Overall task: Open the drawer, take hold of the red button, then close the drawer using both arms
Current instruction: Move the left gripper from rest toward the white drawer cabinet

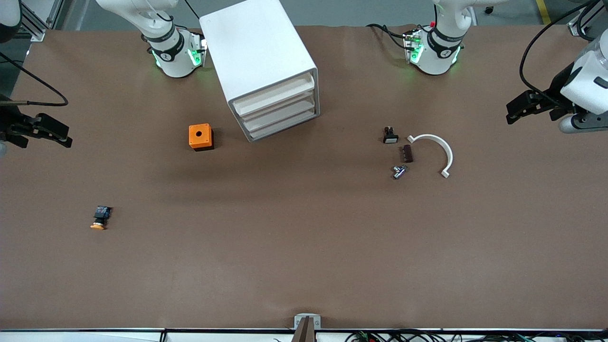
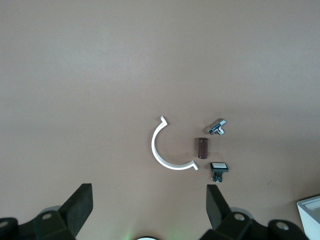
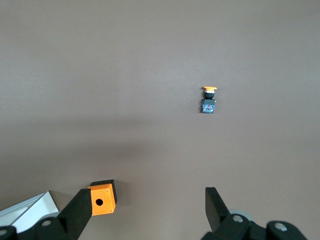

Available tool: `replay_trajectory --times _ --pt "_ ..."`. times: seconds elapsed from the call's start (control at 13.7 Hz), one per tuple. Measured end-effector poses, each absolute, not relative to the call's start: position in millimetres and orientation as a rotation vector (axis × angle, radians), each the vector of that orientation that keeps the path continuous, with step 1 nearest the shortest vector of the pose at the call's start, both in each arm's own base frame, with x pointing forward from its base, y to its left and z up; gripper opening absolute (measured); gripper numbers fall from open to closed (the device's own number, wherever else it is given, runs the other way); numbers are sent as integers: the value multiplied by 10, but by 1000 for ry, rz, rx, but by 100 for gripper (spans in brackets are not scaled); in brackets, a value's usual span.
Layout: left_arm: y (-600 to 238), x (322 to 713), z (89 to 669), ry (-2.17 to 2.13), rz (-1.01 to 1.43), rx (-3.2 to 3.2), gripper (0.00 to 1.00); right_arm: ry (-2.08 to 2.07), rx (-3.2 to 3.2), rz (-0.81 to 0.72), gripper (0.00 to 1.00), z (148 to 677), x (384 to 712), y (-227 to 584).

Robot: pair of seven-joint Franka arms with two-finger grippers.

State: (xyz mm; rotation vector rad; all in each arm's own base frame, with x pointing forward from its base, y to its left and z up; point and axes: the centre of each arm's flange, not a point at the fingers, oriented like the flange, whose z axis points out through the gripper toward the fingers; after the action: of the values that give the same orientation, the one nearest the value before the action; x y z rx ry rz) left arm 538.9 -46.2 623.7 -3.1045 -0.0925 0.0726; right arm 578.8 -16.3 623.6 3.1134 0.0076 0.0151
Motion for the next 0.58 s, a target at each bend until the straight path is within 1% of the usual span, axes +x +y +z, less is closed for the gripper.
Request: replay_trajectory --times 0.37,0.58 --pt "-457 5395 6250 -93 72 -3103 100 8 3113 15 100 6236 5788 -163" --pt "-432 5552 6150 -99 92 -3103 100 8 3113 15 100 6236 5788 -163"
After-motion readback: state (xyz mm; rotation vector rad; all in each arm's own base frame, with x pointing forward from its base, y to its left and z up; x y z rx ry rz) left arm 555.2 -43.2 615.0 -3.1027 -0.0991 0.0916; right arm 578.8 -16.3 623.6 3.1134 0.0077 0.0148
